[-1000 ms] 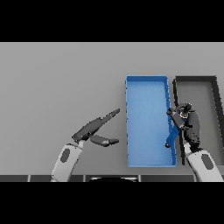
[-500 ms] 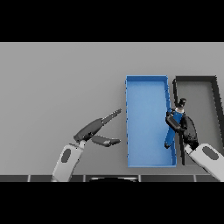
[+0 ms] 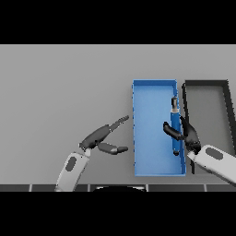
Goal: Pick up the blue pipe and place it into the blue bin.
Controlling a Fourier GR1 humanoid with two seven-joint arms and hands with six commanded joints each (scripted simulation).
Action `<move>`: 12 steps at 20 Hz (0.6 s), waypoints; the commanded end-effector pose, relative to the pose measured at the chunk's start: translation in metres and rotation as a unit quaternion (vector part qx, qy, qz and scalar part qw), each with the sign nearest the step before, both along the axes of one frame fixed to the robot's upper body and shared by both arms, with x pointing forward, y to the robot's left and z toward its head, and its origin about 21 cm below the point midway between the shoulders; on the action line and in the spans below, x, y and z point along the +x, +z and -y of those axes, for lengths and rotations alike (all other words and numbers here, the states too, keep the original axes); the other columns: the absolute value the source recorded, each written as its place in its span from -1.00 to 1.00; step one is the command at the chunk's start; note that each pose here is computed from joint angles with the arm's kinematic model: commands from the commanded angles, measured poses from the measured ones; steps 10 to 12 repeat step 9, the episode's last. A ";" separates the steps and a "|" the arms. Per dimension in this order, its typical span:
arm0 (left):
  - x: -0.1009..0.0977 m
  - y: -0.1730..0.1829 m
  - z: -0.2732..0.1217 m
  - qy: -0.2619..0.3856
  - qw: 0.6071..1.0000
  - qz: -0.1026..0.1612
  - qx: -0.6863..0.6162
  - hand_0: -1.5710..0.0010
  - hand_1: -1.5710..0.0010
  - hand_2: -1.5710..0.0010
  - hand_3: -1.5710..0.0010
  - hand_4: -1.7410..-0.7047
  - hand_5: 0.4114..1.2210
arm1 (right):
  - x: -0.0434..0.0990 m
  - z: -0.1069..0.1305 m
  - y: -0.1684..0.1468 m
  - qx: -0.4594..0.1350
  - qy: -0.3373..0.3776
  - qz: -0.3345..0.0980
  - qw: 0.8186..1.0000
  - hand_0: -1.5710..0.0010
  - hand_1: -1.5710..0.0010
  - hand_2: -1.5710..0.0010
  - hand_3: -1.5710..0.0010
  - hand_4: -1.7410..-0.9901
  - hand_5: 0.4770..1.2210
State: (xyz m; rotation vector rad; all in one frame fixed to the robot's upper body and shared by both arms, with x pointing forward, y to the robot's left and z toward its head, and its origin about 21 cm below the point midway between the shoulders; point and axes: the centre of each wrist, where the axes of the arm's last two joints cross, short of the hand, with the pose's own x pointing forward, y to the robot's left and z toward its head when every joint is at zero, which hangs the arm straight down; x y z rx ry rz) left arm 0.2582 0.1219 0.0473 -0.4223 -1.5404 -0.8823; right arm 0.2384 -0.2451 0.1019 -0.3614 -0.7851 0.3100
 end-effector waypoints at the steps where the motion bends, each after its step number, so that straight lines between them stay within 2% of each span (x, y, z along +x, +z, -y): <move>1: 0.001 -0.001 -0.001 0.000 1.000 0.000 0.001 1.00 1.00 1.00 1.00 0.65 -0.96 | 0.000 0.002 0.001 -0.004 -0.001 0.000 1.000 0.98 0.98 0.98 0.99 0.89 -0.45; 5: 0.000 0.000 -0.005 0.001 1.000 0.003 -0.003 1.00 1.00 1.00 1.00 0.65 -0.95 | 0.002 -0.002 0.002 -0.002 0.006 -0.003 1.000 0.99 0.99 0.99 1.00 0.91 -0.51; 7: 0.000 -0.001 -0.005 -0.001 1.000 0.003 -0.004 1.00 1.00 1.00 1.00 0.65 -0.95 | -0.002 -0.002 0.003 -0.004 0.011 -0.008 1.000 0.99 0.99 0.99 1.00 0.91 -0.52; 12: 0.001 0.000 -0.004 0.000 1.000 0.003 0.001 1.00 1.00 1.00 1.00 0.65 -0.95 | 0.002 0.001 0.002 -0.004 0.006 -0.005 1.000 0.99 0.99 0.99 1.00 0.91 -0.55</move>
